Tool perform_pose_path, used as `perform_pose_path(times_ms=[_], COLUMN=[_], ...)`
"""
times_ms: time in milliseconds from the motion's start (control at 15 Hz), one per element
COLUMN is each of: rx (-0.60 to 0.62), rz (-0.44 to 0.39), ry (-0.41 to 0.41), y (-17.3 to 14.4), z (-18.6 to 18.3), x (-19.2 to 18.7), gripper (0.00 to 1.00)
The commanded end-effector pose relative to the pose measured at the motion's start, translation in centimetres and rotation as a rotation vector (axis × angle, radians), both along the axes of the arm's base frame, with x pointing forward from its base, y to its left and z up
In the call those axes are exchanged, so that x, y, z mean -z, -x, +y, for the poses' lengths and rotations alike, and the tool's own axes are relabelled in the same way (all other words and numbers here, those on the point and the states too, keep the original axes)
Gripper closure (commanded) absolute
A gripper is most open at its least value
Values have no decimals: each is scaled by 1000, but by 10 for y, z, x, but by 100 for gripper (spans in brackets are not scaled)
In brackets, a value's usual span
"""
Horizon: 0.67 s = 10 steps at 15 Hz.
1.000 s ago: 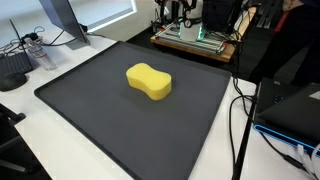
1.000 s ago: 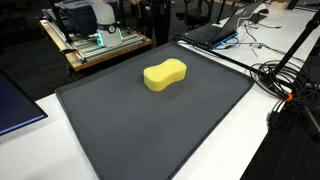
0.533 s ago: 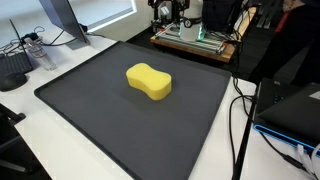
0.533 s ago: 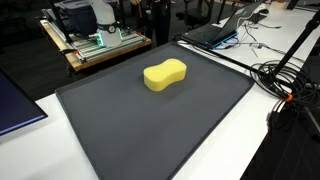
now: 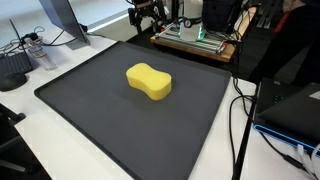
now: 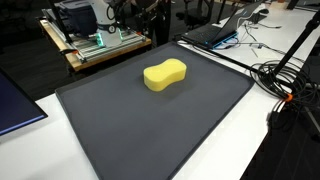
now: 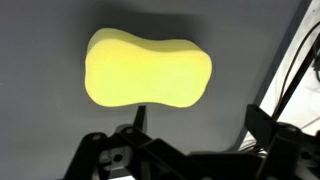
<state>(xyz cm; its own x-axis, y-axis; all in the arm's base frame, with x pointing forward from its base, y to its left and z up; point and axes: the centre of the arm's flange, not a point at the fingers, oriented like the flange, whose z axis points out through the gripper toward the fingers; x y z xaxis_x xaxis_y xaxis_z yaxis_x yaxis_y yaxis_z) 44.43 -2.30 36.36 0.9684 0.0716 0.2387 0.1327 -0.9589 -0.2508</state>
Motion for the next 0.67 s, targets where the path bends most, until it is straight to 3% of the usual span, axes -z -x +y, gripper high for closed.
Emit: perform_pose_path(times_ms=[0, 267, 600], rx=[19, 21, 9], rz=[66, 139, 158], ry=[-67, -45, -21], y=[-43, -68, -91], z=[-23, -32, -45], x=[18, 39, 76], gripper=[0, 0, 0])
